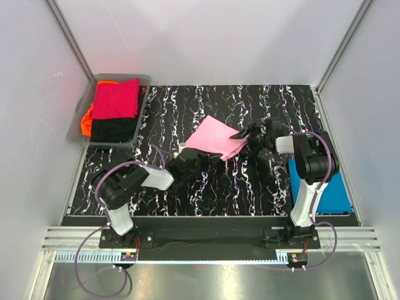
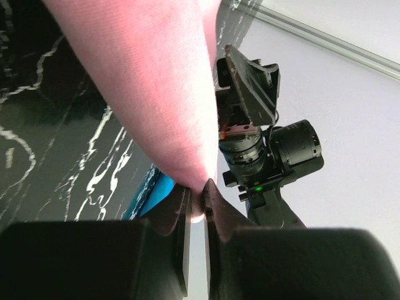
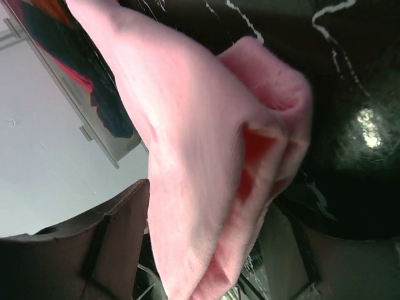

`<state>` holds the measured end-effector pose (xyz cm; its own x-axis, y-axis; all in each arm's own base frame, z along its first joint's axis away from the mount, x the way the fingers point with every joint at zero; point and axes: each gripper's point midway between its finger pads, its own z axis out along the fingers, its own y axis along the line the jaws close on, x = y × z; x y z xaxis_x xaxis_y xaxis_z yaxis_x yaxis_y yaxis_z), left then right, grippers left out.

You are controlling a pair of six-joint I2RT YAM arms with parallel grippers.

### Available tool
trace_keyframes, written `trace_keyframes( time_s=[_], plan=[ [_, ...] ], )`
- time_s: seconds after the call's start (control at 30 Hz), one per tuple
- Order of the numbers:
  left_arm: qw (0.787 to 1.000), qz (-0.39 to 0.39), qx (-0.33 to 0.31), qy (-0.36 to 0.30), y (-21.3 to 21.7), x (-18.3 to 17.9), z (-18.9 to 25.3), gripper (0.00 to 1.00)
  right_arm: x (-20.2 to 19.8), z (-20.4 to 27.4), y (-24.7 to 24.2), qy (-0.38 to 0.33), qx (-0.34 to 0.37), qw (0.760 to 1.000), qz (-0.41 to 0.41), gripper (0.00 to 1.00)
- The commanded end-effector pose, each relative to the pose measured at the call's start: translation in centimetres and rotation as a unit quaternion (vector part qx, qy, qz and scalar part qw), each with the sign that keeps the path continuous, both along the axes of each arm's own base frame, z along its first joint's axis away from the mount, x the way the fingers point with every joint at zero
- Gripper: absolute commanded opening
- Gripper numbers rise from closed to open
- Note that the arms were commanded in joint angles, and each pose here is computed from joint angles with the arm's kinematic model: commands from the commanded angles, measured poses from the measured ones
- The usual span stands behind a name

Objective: Fold and stack the t-shirts
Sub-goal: Neatly place the folded tshirt to the corner

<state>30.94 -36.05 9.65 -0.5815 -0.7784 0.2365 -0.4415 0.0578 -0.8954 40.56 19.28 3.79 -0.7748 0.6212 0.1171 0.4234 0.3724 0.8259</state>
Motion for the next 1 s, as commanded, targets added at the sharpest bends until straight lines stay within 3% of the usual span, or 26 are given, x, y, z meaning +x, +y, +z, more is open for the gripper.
trace_keyframes(
  time_s=[0.0, 0.13, 0.2, 0.4, 0.43, 0.57, 0.63, 0.83, 0.97],
  plan=[
    [0.998, -0.006, -0.046, -0.031, -0.1, 0.0, 3.2, 0.12, 1.5, -0.7, -0.8, -0.016, -0.034, 0.999, -0.039, 0.72],
    [0.999, -0.012, -0.045, -0.026, -0.1, -0.3, 2.9, 0.13, 2.4, -0.3, -0.7, -0.025, -0.034, 0.998, -0.042, 0.66],
    [0.999, -0.015, -0.041, -0.022, -0.1, -0.5, 2.6, 0.15, 2.6, -0.2, -0.8, -0.032, -0.036, 0.998, -0.038, 0.59],
    [0.998, -0.052, -0.027, -0.021, -0.2, -1.3, 2.2, 0.20, 2.8, 0.3, -1.4, -0.042, -0.068, 0.996, -0.038, 0.15],
    [0.998, -0.062, -0.026, -0.020, -0.2, -1.6, 2.2, 0.20, 2.4, 0.1, -1.6, -0.032, -0.076, 0.996, -0.036, 0.12],
    [0.993, -0.114, 0.018, -0.014, 0.3, -3.6, 0.7, 0.26, 1.7, 2.1, -3.4, -0.050, -0.134, 0.988, -0.056, 0.04],
    [0.984, -0.167, 0.052, -0.013, 0.4, -5.5, -0.2, 0.34, 0.4, 3.5, -4.5, -0.045, -0.162, 0.983, -0.067, 0.00],
    [0.958, -0.282, 0.044, -0.039, 0.6, -10.4, 0.6, 0.34, -2.0, 6.7, -9.3, -0.041, -0.278, 0.952, -0.122, 0.00],
    [0.922, -0.367, 0.083, -0.092, 1.2, -12.8, 1.3, 0.34, -4.0, 10.0, -12.7, -0.041, -0.344, 0.924, -0.162, 0.00]
  ],
)
